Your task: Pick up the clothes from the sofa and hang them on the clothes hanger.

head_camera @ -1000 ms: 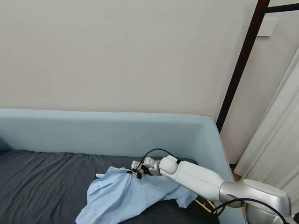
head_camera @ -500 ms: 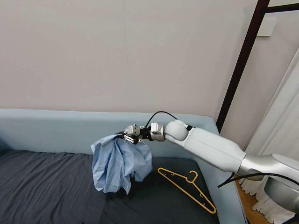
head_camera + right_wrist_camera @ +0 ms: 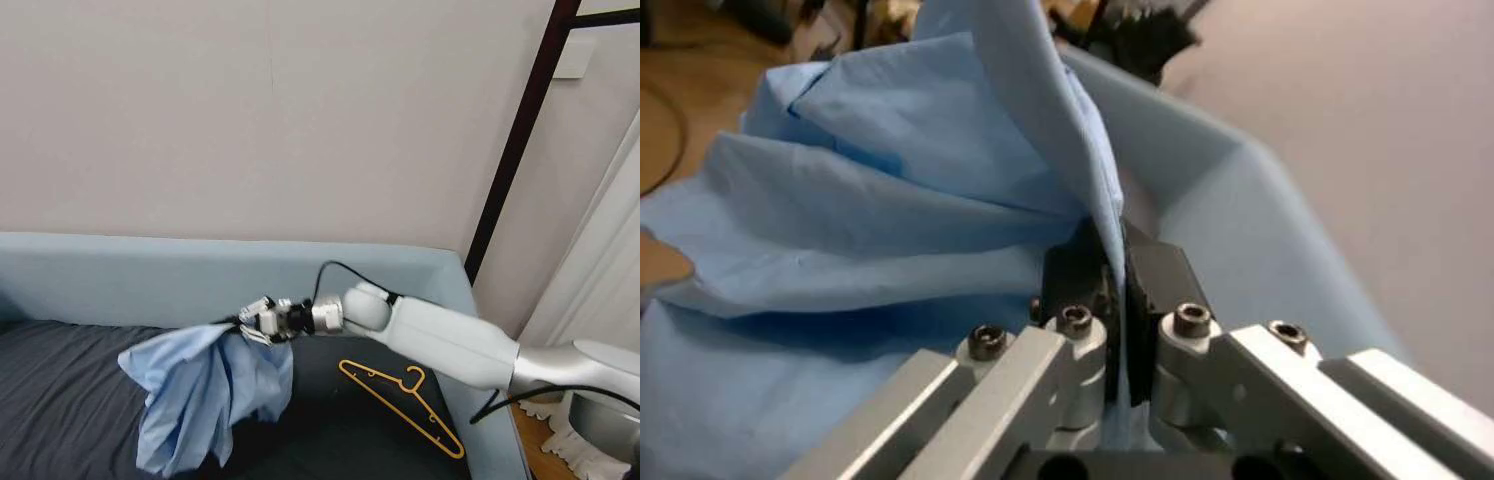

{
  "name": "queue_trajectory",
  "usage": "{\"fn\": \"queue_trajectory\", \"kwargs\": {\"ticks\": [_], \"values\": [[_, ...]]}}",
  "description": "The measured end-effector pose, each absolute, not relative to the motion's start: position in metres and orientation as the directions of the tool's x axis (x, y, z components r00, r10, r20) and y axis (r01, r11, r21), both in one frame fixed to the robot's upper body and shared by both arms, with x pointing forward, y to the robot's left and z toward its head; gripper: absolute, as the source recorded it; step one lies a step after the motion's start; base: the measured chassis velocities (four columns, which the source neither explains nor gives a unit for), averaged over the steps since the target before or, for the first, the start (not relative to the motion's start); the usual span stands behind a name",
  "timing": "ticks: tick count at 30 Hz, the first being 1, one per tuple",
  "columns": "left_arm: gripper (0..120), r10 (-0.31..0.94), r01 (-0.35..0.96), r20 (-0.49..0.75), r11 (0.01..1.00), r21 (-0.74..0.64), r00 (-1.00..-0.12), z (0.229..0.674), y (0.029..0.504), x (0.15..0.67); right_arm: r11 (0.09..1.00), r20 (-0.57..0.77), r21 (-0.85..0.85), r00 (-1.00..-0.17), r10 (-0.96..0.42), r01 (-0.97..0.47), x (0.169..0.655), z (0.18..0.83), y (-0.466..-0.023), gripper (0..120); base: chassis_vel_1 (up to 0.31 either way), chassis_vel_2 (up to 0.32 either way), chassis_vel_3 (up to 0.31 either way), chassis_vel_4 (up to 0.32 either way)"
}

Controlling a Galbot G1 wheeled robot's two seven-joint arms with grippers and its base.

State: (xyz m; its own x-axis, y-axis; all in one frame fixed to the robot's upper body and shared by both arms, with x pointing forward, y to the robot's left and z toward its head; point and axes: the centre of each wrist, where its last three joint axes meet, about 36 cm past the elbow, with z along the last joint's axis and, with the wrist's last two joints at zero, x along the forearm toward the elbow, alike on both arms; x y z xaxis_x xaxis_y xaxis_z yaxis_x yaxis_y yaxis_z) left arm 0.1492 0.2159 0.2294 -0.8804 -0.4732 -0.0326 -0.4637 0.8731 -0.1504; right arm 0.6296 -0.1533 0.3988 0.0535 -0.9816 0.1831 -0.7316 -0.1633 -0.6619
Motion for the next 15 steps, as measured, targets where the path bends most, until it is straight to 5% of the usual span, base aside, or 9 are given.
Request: {"fn": "queue_trajectory", "kwargs": {"ticks": [3, 7, 15], "values": [[100, -0.467, -0.460, -0.023, 0.877, -0.142, -0.884, 0.231, 0.215, 0.150, -0.185, 0.264, -0.619, 0.019, -0.964, -0.763, 0.628, 0.348, -0.212, 0, 0.000, 0.000, 0.000, 0.000], [100, -0.459, -0.453, -0.011, 0.880, -0.141, -0.889, 0.233, 0.213, 0.153, -0.151, 0.279, -0.599, -0.028, -0.960, -0.786, 0.633, 0.338, -0.238, 0, 0.000, 0.000, 0.000, 0.000], [100, -0.441, -0.436, -0.006, 0.889, -0.141, -0.897, 0.233, 0.208, 0.160, -0.117, 0.250, -0.652, -0.067, -0.966, -0.749, 0.672, 0.378, -0.224, 0, 0.000, 0.000, 0.000, 0.000]]}}
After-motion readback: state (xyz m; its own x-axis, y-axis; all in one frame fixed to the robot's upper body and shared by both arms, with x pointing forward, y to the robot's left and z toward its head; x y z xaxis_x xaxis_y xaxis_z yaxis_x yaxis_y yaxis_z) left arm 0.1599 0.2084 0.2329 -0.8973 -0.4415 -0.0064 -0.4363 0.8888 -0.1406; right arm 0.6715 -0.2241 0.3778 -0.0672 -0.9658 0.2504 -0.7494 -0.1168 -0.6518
